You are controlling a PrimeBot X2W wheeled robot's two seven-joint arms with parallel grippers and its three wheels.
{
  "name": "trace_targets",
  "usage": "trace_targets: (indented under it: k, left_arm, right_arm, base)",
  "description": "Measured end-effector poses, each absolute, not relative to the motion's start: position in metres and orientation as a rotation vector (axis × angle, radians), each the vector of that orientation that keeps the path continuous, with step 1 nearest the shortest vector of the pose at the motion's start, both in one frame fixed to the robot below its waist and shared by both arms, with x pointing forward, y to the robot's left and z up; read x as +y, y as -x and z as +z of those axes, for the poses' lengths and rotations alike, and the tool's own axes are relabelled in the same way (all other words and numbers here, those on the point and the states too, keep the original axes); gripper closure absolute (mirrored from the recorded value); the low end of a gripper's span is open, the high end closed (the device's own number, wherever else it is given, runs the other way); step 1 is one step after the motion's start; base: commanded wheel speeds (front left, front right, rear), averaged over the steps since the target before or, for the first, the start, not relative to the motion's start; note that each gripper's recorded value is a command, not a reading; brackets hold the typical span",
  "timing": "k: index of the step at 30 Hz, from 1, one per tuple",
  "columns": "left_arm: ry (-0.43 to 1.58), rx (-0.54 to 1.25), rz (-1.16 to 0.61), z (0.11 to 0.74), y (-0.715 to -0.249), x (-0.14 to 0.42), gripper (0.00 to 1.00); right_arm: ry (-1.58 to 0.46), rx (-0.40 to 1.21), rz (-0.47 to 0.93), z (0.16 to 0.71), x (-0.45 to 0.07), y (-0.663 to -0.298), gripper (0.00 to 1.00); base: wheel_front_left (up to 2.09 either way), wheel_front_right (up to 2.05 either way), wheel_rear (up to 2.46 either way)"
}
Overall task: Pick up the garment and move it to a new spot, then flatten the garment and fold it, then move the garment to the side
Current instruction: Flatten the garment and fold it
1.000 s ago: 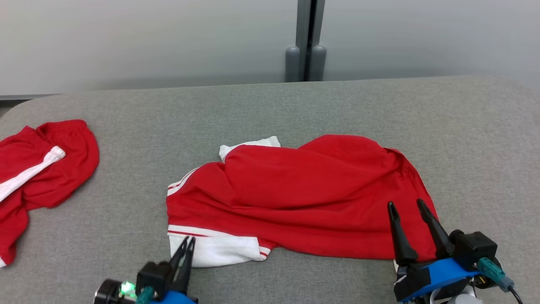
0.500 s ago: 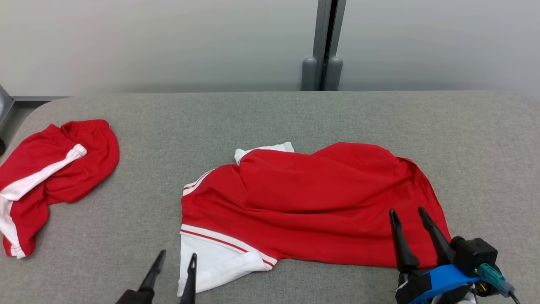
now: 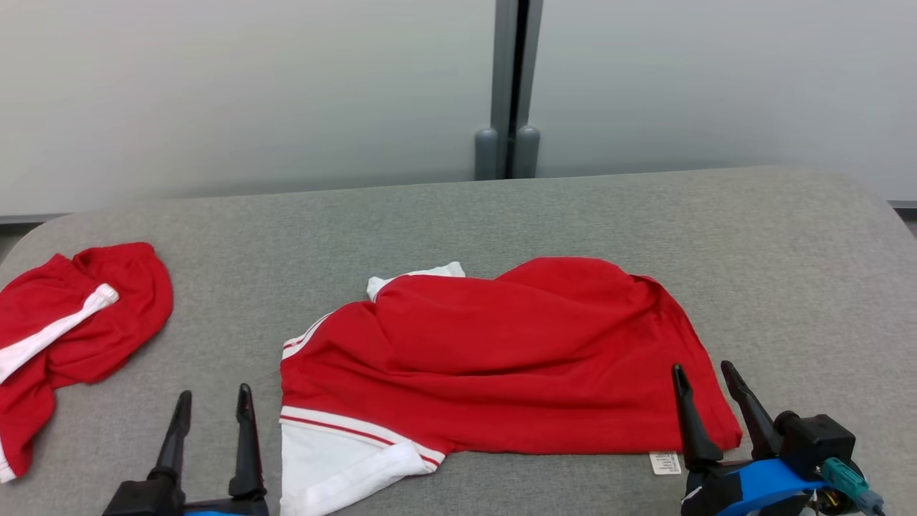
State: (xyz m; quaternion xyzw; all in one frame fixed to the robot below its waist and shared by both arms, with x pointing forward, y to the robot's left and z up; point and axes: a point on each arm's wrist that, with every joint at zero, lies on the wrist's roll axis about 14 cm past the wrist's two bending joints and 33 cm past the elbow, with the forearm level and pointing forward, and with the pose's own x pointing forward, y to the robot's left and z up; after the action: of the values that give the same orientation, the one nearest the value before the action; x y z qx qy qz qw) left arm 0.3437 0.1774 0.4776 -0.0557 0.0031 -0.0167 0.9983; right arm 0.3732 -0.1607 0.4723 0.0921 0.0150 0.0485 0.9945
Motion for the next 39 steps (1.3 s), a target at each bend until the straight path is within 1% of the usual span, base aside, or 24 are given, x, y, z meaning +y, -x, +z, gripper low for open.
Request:
trace_targets:
  k: [9,16,30,39]
  left_arm:
    - [0.065,0.003,-0.006,0.478,-0.349,0.188,0.00]
    - [0.025,0.041,-0.010,0.467,-0.345,0.189,0.00]
    - [0.016,0.055,-0.007,0.463,-0.344,0.188,0.00]
    - [0.047,0.148,-0.053,0.434,-0.344,0.174,0.00]
  right_arm:
    - [-0.162,0.012,0.025,0.475,-0.186,-0.354,0.00]
    - [-0.149,0.052,-0.004,0.462,-0.194,-0.340,0.00]
    - [-0.146,0.064,-0.006,0.458,-0.195,-0.341,0.00]
    - [-0.122,0.112,-0.056,0.445,-0.213,-0.351,0.00]
  base:
    - [0.00,0.00,0.00]
    - [0.00,0.00,0.00]
    - [0.00,0.00,0.00]
    - [0.00,0.00,0.00]
